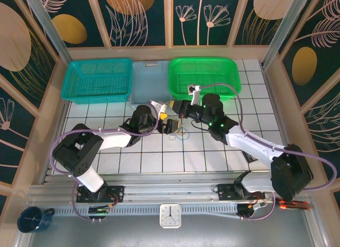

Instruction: Untangle the cables

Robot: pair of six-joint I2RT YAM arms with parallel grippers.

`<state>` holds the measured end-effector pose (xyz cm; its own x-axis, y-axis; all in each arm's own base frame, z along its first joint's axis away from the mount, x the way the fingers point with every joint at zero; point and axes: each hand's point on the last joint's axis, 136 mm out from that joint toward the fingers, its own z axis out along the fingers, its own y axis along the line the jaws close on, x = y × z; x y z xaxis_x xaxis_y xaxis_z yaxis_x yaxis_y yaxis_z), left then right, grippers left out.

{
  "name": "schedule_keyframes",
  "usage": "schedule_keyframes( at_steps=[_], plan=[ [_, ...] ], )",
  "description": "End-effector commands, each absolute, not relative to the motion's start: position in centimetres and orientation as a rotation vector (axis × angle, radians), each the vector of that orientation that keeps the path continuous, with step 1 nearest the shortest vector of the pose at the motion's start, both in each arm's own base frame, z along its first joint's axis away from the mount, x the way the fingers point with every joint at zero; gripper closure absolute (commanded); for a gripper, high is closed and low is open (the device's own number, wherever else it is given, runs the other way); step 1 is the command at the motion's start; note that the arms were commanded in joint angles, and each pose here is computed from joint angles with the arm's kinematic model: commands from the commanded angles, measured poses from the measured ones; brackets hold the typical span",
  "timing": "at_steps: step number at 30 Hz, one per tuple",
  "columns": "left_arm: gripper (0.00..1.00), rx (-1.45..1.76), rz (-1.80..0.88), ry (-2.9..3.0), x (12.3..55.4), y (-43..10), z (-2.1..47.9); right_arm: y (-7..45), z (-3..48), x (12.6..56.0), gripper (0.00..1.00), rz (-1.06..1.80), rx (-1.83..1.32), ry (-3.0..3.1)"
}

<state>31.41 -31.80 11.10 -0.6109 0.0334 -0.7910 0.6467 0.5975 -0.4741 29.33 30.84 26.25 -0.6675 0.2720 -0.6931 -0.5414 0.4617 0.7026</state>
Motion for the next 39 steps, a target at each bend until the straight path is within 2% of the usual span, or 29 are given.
schedule_keyframes(
  at_steps=[1,11,21,25,29,39],
  plan=[
    [0.15,0.57,-1.03,2.055,30.9,-32.2,10.1,31.1,30.9,28.8,1.0,1.368,-0.244,1.784],
    [0.28,0.563,-1.032,2.104,30.0,-31.7,8.1,30.8,36.4,28.0,1.0,1.408,-0.28,1.655],
    [0.29,0.554,-1.026,2.122,29.6,-31.2,7.3,29.4,39.8,28.6,1.0,1.347,-0.273,1.58],
    [0.26,0.545,-1.039,2.108,29.6,-31.2,8.1,27.7,40.4,29.7,1.0,1.293,-0.233,1.568],
    [0.19,0.516,-1.057,2.07,29.7,-31.2,9.7,25.7,40.8,31.1,1.0,1.233,-0.191,1.561],
    [0.03,0.347,-0.952,2.03,31.9,-29.5,13.2,16.8,39.2,40.5,1.0,1.011,0.055,1.592]
  ],
)
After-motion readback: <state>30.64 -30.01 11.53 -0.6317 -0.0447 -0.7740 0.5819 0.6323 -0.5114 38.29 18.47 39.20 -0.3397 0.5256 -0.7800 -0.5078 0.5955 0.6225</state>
